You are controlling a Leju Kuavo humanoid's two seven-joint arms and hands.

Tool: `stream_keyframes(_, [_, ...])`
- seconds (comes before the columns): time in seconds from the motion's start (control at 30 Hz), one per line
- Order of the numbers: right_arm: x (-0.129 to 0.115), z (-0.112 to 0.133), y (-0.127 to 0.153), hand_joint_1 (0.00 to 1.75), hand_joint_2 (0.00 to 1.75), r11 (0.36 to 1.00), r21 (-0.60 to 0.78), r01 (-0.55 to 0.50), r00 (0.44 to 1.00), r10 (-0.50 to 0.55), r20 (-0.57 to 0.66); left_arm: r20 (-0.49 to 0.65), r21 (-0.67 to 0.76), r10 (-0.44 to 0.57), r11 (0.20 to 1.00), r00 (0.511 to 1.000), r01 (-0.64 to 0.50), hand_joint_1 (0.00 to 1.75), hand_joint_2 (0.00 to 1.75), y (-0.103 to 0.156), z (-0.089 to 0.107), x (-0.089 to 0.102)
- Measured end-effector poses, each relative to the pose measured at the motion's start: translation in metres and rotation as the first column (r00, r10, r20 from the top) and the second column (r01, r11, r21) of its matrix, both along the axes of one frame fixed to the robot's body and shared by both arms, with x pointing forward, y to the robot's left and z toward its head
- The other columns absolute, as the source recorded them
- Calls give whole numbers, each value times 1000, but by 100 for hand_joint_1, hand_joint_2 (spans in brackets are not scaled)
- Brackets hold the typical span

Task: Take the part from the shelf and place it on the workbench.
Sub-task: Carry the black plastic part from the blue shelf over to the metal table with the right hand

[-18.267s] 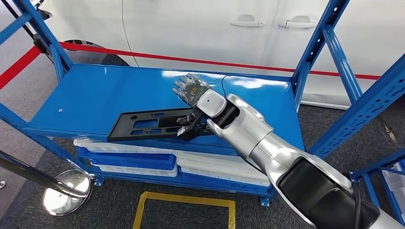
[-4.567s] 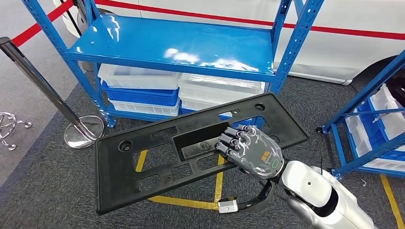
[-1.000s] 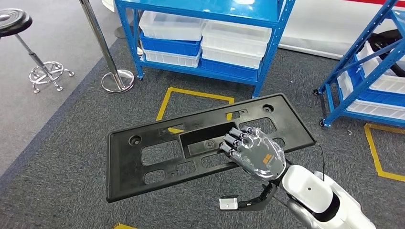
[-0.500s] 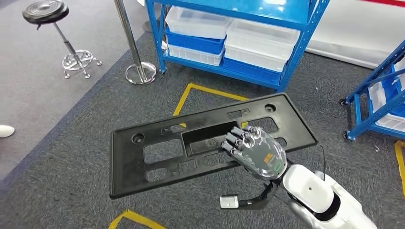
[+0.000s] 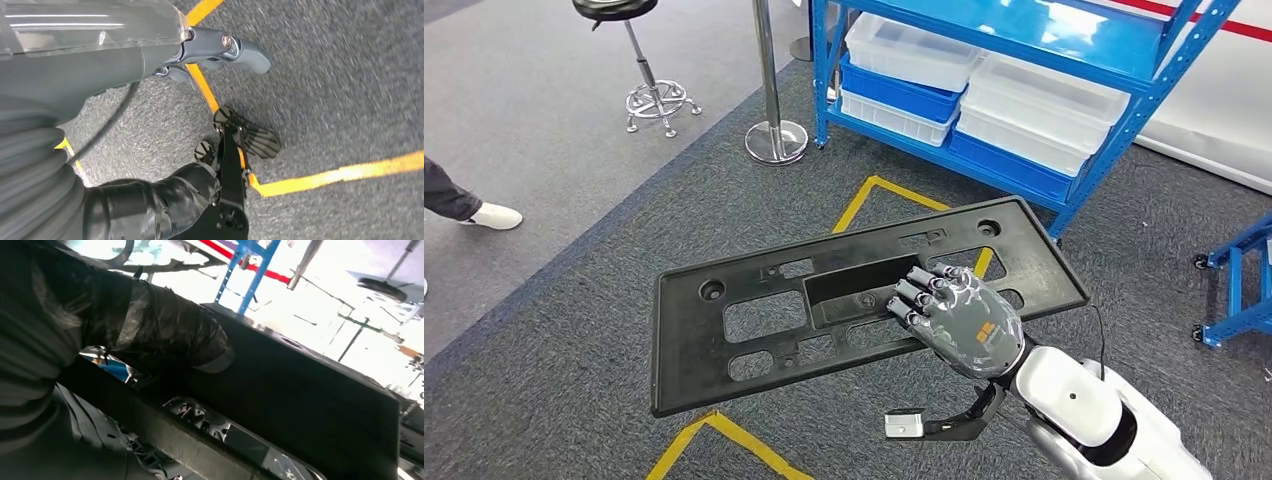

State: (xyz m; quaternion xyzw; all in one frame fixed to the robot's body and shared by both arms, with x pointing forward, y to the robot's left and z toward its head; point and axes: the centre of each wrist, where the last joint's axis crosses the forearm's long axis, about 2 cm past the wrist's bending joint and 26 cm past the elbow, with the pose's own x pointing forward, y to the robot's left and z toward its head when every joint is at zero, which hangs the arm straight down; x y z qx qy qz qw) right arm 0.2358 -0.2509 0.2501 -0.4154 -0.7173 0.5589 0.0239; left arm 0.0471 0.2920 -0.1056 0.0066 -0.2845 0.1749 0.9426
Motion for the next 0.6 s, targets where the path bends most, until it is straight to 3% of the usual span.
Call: stream_keyframes(0.6, [-6, -7, -1, 175, 175, 1000, -12, 24, 1000, -24, -1, -18, -5, -4, 1000, 1000, 4, 0, 175, -4, 1, 1])
